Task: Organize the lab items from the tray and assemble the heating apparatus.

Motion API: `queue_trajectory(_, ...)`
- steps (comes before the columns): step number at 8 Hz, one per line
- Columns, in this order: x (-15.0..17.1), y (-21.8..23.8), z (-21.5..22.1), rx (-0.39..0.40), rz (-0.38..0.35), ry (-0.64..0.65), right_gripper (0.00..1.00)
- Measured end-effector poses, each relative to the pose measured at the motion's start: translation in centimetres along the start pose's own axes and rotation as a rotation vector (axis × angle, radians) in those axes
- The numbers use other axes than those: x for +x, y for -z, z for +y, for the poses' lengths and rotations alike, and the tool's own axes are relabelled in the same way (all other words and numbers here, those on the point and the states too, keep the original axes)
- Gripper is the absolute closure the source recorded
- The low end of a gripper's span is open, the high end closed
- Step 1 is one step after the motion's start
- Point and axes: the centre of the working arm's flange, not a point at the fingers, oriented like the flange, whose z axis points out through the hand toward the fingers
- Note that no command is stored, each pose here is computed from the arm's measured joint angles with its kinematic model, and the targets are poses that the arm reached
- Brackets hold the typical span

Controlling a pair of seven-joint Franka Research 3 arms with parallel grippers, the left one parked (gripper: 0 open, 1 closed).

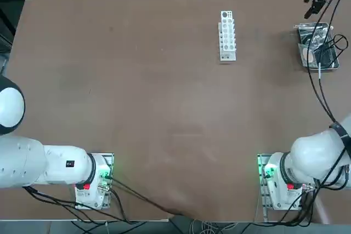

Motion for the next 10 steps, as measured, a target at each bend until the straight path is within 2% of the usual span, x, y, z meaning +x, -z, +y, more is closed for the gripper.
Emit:
queue_trajectory(3,-4.0,-3.1,1.4,-0.047,0.076,0.135,0.00)
queue_trajectory(5,-6.0,-6.3,1.7,-0.044,0.116,0.174,0.00)
queue_trajectory(10,-7.7,-11.0,2.9,-0.027,0.154,0.191,0.01)
